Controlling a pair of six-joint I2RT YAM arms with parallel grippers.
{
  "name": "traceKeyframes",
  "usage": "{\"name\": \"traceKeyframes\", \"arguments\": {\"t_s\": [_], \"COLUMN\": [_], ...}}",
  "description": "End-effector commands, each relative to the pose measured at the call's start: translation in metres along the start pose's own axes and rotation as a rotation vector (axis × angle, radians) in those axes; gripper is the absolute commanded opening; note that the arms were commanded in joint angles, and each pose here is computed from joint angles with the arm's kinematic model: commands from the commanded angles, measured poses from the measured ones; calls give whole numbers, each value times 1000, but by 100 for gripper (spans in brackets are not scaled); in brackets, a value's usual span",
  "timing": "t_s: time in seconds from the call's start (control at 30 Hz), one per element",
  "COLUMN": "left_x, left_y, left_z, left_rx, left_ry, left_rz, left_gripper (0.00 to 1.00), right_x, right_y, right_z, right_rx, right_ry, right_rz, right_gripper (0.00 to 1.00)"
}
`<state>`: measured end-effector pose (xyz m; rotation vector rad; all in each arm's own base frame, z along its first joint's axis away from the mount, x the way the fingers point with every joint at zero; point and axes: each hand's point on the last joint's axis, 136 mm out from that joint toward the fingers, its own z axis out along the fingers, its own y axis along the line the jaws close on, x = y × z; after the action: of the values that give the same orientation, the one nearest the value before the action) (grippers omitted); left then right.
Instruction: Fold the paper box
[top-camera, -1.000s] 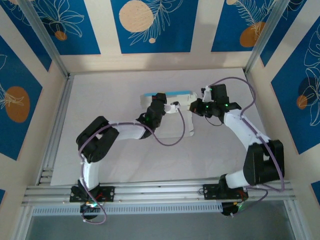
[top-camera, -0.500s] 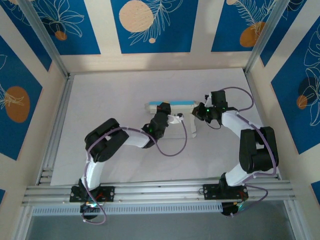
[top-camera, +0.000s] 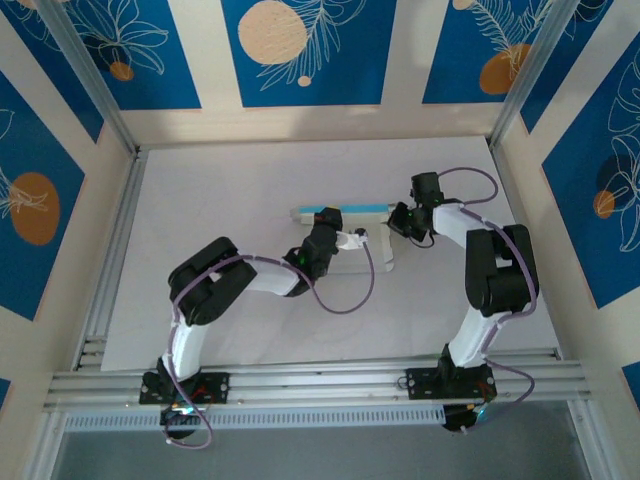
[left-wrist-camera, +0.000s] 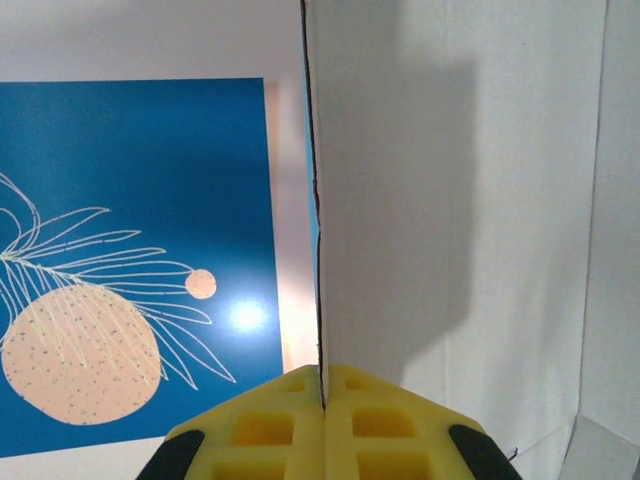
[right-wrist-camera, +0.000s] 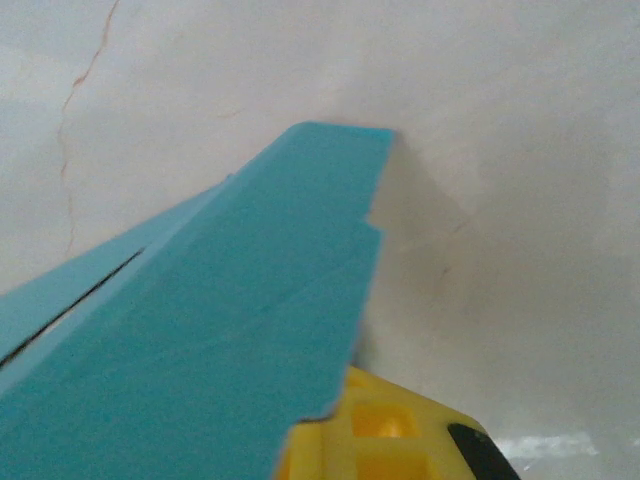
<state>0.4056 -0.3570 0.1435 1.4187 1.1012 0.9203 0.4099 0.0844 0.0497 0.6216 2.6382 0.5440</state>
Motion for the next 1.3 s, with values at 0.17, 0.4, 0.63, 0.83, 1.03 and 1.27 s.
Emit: {"name": "traceKeyframes", "arguments": {"t_s": [0.17,0.4,0.63,0.83,1.03,1.27], "left_x": [1,5,10,14,13,14], "left_y": [-11,-13,-11,-8,-10,-5], "left_z": [-1,5,13,20,24,27], "left_rx": [120,155,177,193,214,228], "left_ry": [0,31,39,35,23,16], "left_rz": [-5,-12,-26,-44,-62,-102], "left_gripper": [0,0,0,0,0,0], "right_x": [-1,-21,-71,-89,-68,-33], "right_y": [49,21,-20,-22,-4,29], "right_z": [-48,-124,-92,-62,-25,-19], "right_rx": [-300,-139,165,140,27,-97], "right_ry": [-53,-371,-355,-271,-154,-199], "right_rz": [-104,-245,-626,-790,-890,-1059], "right_gripper": [0,2,5,3,8,11]}}
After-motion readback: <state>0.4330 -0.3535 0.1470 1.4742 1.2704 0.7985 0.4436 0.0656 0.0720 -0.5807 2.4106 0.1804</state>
